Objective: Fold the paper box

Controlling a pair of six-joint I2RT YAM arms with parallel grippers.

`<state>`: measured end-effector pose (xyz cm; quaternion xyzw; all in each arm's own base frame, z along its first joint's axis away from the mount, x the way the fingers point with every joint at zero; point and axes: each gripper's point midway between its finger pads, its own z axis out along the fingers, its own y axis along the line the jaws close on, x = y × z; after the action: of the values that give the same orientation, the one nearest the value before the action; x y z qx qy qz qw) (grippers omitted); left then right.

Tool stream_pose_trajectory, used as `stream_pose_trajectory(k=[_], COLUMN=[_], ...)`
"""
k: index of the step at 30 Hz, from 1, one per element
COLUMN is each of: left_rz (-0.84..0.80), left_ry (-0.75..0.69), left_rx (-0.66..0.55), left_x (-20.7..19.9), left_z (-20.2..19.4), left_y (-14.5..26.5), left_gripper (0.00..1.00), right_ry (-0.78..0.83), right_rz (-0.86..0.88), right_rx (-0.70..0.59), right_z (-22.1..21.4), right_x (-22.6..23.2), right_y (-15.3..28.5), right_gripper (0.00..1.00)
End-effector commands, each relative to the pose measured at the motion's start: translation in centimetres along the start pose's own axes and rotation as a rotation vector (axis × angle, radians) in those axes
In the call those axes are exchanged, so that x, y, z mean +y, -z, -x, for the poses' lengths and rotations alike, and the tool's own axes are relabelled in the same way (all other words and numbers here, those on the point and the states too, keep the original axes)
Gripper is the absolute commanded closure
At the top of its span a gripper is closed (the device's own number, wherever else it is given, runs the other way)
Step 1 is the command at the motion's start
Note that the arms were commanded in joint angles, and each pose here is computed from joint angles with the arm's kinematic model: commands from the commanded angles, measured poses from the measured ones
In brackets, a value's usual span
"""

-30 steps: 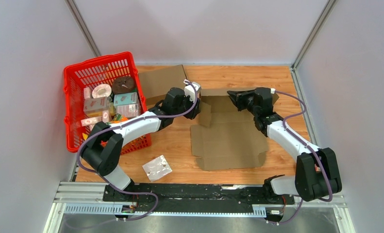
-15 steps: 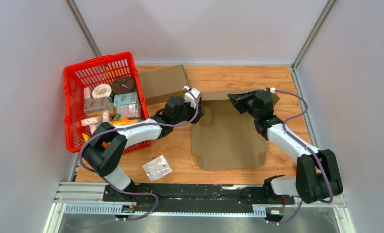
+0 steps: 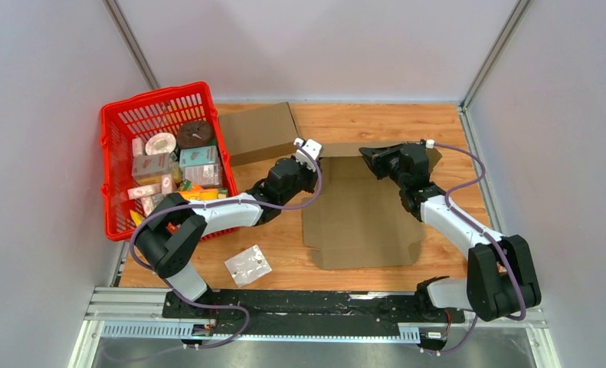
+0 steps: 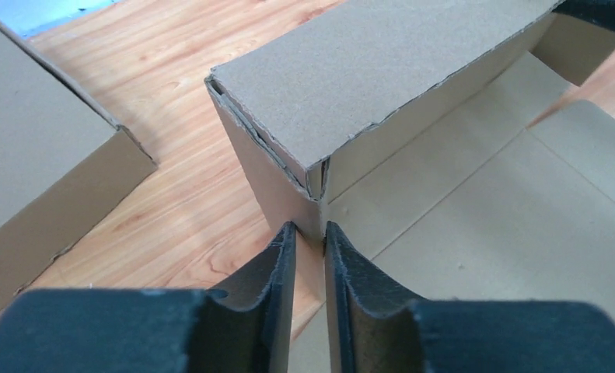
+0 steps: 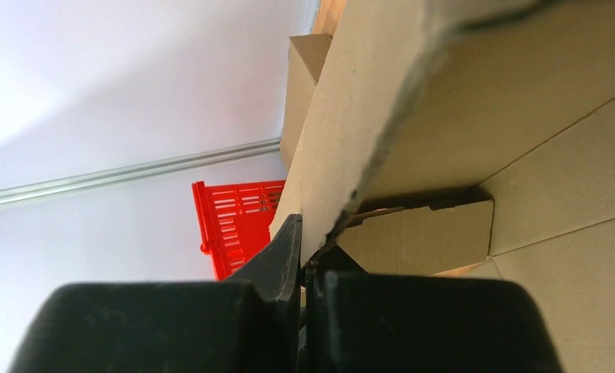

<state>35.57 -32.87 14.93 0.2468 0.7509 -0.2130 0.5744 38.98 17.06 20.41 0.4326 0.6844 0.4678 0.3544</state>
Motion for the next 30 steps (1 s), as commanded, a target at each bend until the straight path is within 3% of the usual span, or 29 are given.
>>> stream_pose_trajectory(k=[1,3,9,13,15,16,20,22,24,25,26,28,30], left_rz=[0.104,0.154,0.209,0.22,0.263,0.276,0.434,0.487,0.502,0.494,0.48,0.471,0.441], left_ry=[-0.03,-0.039,-0.048,-0.049,-0.052,-0.06,-0.11,-0.124,-0.114,-0.129,-0.125,-0.131,-0.148], left_rx=[-0.158,-0.171,-0.169,-0.158,-0.159,-0.148,-0.129,-0.108,-0.105,-0.091,-0.096,-0.088,-0.081], left_x=[0.7,1.0,1.7,1.7,2.2,2.0,3.2,3.7,3.8,3.6,3.3,3.2,2.7], left_z=[4.1,4.4,4.2,3.6,3.7,3.2,2.9,2.0,1.8,1.5,1.9,1.7,1.7], left_y=[-0.5,-0.3,-0.3,-0.6,-0.7,-0.8,-0.8,-0.9,-1.1,-1.3,-1.5,-1.7,-2.0], left_gripper=[0.77,0.78,0.59,0.57,0.61,0.71,0.9,0.91,0.79,0.68,0.66,0.7,0.89], right_ry=[-0.008,-0.008,-0.005,0.018,0.015,0.008,-0.004,-0.008,-0.008,-0.01,-0.01,-0.026,-0.034], right_rz=[-0.086,-0.089,-0.108,-0.138,-0.141,-0.151,-0.135,-0.135,-0.124,-0.116,-0.114,-0.113,-0.105], right_rx=[0.017,0.023,0.018,0.011,0.009,0.01,0.015,0.017,0.019,0.019,0.023,0.025,0.035], right_z=[-0.9,-1.2,-1.5,-1.6,-1.7,-1.7,-2.2,-2.3,-2.5,-2.5,-2.7,-2.8,-3.1], right_x=[-2.4,-2.3,-2.8,-4.1,-4.3,-4.8,-4.0,-3.7,-2.9,-2.6,-2.5,-2.4,-2.1], right_y=[-0.5,-0.6,-0.7,-0.4,-0.4,-0.4,-0.3,-0.2,-0.1,-0.1,0.0,0.1,0.2], right_gripper=[0.99,0.99,0.99,0.99,0.99,0.99,0.99,0.99,0.99,0.99,0.99,0.99,0.99])
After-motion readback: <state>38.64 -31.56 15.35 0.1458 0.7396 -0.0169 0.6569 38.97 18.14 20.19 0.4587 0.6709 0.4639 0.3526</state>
